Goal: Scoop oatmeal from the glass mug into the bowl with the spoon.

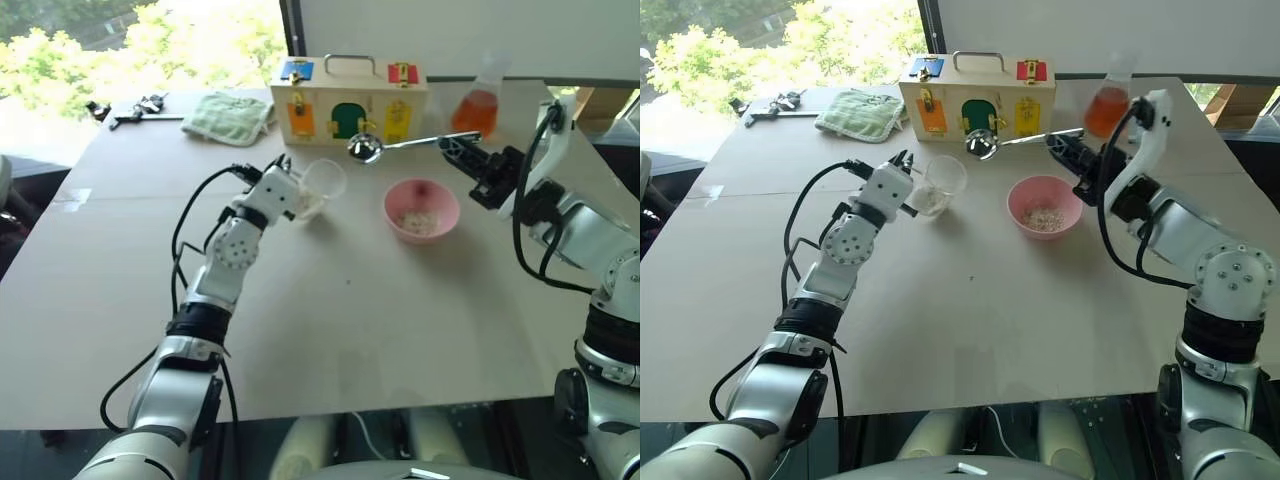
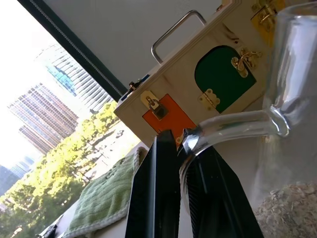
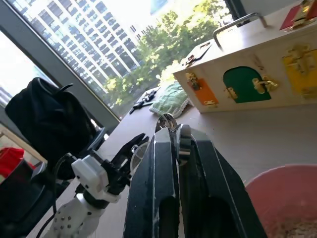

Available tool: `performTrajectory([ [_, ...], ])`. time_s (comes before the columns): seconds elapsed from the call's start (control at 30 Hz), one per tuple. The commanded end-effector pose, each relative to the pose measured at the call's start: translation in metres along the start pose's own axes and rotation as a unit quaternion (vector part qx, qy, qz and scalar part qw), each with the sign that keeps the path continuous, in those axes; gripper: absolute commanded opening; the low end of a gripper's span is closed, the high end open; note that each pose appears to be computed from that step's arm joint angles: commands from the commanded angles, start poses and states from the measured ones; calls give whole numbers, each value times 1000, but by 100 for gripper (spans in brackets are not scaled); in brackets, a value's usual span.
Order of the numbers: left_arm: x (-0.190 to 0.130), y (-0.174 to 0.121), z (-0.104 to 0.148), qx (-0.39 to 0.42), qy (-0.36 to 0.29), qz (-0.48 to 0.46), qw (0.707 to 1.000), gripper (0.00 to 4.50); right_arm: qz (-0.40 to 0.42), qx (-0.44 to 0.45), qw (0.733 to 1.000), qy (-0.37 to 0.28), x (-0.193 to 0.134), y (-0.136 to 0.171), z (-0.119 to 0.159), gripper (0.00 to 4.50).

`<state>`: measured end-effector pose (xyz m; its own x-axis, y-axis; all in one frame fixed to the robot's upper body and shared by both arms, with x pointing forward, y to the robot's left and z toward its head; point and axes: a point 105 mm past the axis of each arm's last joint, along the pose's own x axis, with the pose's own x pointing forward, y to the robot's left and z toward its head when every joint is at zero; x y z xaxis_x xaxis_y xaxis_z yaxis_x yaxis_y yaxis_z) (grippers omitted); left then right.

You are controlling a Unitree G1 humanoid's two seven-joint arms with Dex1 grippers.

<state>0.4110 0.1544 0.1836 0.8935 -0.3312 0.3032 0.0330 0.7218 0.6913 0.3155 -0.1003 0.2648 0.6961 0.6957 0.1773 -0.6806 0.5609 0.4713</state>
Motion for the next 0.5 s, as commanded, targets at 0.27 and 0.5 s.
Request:
performTrajectory([
  [0.27, 14, 6, 36, -31, -49, 21, 998, 5, -5, -43, 998, 33, 17, 7, -19, 0],
  [0.5, 12, 7, 29, -49, -31, 27, 998, 5, -20, -35, 999, -5, 19, -1, -4, 0],
])
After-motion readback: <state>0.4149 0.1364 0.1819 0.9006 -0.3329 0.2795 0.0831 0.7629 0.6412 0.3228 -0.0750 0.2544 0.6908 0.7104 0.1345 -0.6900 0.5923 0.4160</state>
